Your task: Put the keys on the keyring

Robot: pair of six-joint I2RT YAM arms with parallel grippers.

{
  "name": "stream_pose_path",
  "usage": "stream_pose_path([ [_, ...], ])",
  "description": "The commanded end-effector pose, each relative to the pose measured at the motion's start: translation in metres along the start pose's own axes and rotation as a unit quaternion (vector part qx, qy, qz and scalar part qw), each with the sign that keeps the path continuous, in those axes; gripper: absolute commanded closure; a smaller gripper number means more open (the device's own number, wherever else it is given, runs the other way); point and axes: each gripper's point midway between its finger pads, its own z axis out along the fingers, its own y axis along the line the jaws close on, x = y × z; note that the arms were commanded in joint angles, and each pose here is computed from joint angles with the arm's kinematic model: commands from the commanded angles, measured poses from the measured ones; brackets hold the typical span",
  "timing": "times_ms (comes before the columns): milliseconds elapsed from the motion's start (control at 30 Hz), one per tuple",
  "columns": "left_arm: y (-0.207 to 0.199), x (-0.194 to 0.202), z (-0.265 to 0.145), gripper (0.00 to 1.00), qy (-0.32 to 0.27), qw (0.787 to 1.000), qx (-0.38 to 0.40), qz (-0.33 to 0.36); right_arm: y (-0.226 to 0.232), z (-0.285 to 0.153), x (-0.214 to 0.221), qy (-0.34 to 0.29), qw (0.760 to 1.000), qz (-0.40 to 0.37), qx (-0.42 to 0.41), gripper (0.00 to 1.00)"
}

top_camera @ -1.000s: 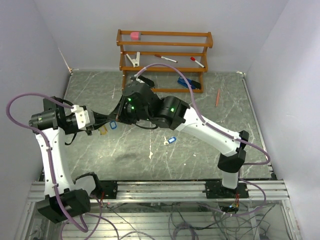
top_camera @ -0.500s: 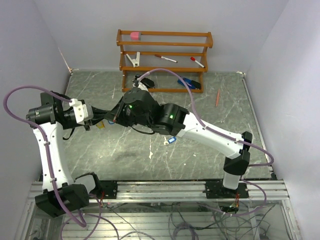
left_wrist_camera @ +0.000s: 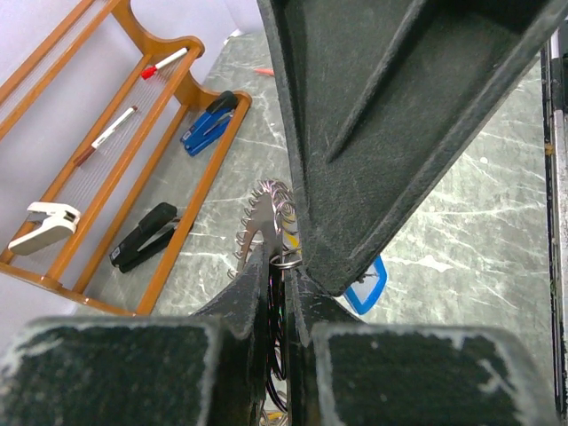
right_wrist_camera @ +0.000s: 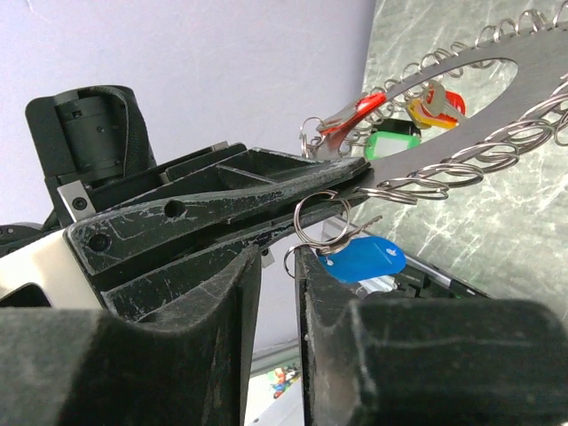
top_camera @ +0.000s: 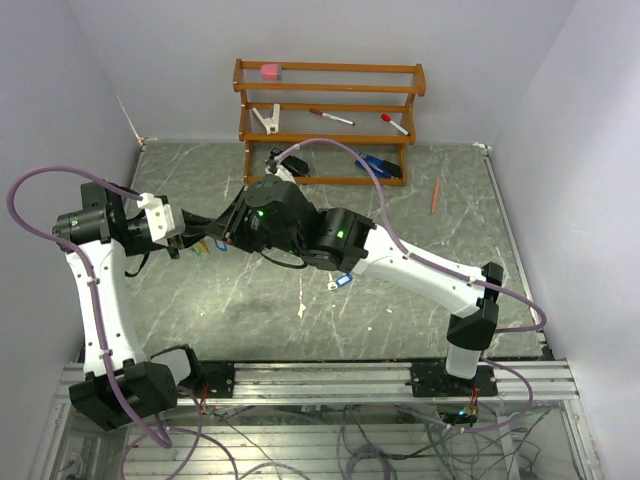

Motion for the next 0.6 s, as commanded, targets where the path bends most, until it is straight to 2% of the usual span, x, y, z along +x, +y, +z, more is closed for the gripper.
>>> stream_pose_path([
  [0,0.009,-0.038,0.004,0.93,-0.07,0.997,-0.006,0.026,0.01,0.0,0.026,0.03,0.999,0.012,-0.025,0.76],
  [167,0.003,-0.038,0.006,0.93,-0.073,0.997,0.002,-0.02,0.011,-0.009,0.017,0.017,0.999,0.011,-0.027,0.76],
  [567,-0.02,-0.046,0.012,0.93,-0.08,0.994,0.031,-0.074,0.011,-0.007,0.008,0.015,0.999,0.015,-0.036,0.75],
])
